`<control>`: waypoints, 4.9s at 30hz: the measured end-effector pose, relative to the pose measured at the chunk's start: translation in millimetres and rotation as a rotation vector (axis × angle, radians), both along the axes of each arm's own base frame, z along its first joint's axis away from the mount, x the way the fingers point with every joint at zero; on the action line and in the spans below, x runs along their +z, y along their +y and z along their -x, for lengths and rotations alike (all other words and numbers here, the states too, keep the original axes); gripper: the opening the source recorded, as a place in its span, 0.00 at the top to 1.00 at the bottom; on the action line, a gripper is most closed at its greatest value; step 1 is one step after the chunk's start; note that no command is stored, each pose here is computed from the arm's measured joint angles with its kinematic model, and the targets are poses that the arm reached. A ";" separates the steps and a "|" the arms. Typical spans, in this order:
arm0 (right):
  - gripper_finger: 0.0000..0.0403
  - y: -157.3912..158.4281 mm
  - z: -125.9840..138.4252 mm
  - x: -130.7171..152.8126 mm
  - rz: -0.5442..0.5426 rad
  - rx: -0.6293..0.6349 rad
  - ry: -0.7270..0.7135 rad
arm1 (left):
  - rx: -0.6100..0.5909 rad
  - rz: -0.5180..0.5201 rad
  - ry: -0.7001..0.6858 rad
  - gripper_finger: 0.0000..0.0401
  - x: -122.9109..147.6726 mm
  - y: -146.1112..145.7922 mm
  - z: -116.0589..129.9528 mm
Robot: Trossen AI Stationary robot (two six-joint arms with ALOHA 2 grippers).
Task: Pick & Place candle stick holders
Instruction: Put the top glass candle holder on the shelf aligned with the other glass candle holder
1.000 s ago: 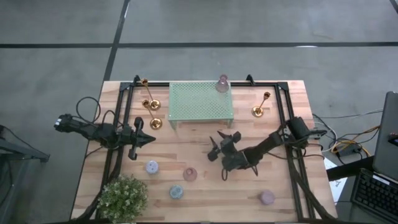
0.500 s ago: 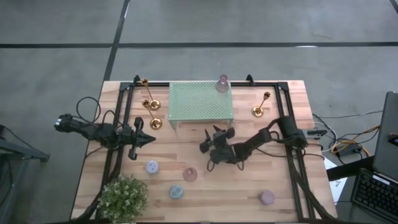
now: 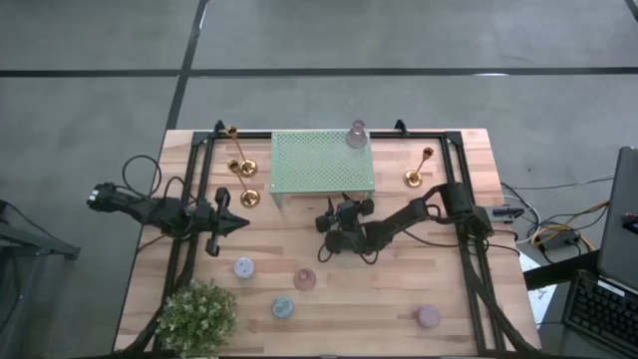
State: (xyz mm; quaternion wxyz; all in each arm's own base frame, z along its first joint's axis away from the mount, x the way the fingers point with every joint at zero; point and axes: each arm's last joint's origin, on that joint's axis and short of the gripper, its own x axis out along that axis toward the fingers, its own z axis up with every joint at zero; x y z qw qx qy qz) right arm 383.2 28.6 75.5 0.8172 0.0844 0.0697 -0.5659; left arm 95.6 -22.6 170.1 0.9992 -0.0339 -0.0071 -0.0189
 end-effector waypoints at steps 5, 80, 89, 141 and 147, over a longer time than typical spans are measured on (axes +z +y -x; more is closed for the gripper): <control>0.46 -8.6 1.0 -1.7 -0.019 -0.025 -0.031 | 0.000 0.000 0.000 0.98 0.0 0.0 0.0; 0.98 41.6 143.1 46.1 -0.112 0.386 0.111 | 0.000 -0.001 0.003 0.98 -0.1 0.0 -0.1; 0.91 6.9 190.8 54.6 -0.165 0.354 0.035 | -0.001 -0.001 0.004 0.98 -0.3 0.0 0.0; 0.48 -154.8 142.8 33.3 -0.188 0.681 0.343 | 0.000 -0.001 0.004 0.98 -0.2 0.0 0.0; 0.49 -159.2 137.3 30.7 -0.163 0.680 0.331 | 0.000 -0.001 0.004 0.98 -0.2 0.0 0.0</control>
